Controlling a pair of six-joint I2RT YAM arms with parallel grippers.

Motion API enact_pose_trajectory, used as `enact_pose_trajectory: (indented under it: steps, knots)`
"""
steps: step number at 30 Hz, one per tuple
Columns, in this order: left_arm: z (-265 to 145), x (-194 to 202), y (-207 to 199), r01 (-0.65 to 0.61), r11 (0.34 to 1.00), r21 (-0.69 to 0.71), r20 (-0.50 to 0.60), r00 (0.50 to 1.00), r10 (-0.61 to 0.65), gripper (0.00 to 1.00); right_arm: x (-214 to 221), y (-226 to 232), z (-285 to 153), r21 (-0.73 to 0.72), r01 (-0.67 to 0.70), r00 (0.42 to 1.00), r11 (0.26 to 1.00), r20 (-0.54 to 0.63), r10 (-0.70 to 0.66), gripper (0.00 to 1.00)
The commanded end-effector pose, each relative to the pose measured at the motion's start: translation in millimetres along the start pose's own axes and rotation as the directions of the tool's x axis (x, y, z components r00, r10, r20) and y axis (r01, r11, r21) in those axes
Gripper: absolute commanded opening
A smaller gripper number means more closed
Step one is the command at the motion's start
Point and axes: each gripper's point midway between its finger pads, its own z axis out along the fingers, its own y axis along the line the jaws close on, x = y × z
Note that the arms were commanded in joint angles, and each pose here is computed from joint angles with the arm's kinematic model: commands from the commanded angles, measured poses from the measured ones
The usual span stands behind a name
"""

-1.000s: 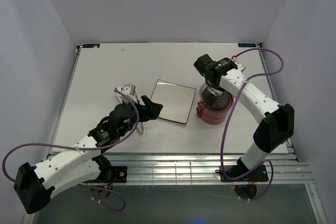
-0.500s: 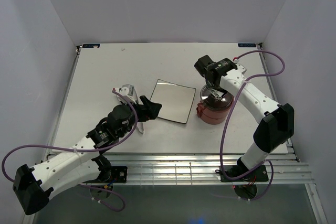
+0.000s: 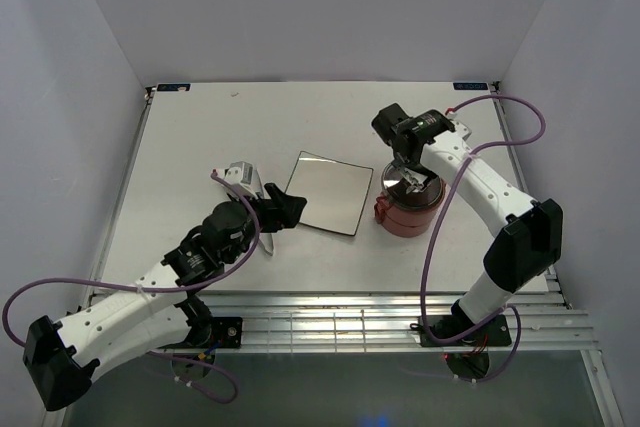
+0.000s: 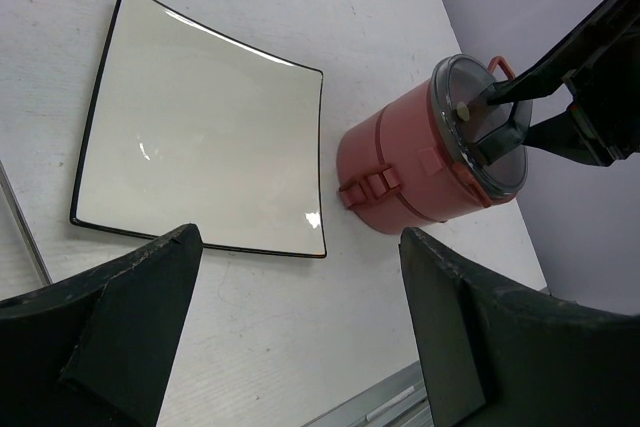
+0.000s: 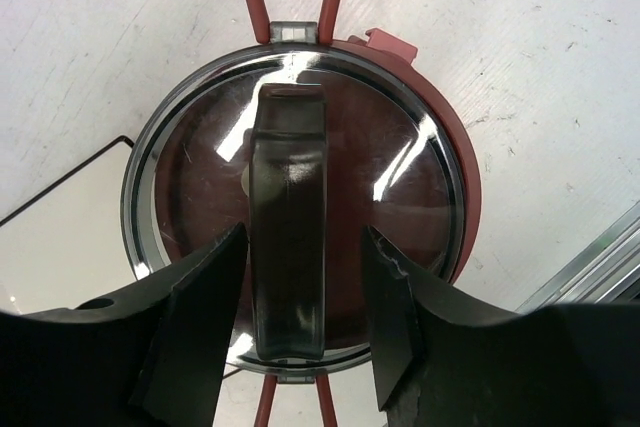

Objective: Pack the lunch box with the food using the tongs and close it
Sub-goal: Close the box lid on the packing box.

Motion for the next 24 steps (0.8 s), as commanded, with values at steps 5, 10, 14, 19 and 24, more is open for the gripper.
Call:
enact_pose_trajectory:
  steps: [5, 10, 14, 19, 24]
  knots:
    - [-3, 0, -3, -0.044, 0.999, 0.029, 0.003, 0.999, 0.044, 0.91, -34, -16, -34, -0.087, -0.094, 0.992, 0.992, 0.078, 0.101, 0.56]
    - [-5, 5, -22, -0.112, 0.984, 0.136, -0.035, 0.992, 0.118, 0.91, -42, -17, -50, -0.211, -0.006, 0.995, 0.977, 0.1, 0.027, 0.57]
    - [-17, 5, -73, -0.192, 0.893, 0.408, -0.032, 0.974, 0.224, 0.86, -48, -5, -67, -0.377, 0.166, 0.981, 0.911, 0.16, -0.113, 0.59]
    - [-8, 12, -118, -0.228, 0.792, 0.566, -0.095, 0.936, 0.338, 0.8, -68, 8, -130, -0.642, 0.338, 0.933, 0.688, 0.323, -0.156, 0.58]
    - [25, 33, -136, -0.272, 0.72, 0.639, -0.144, 0.877, 0.459, 0.73, -68, -4, -187, -0.78, 0.442, 0.893, 0.443, 0.431, -0.131, 0.6]
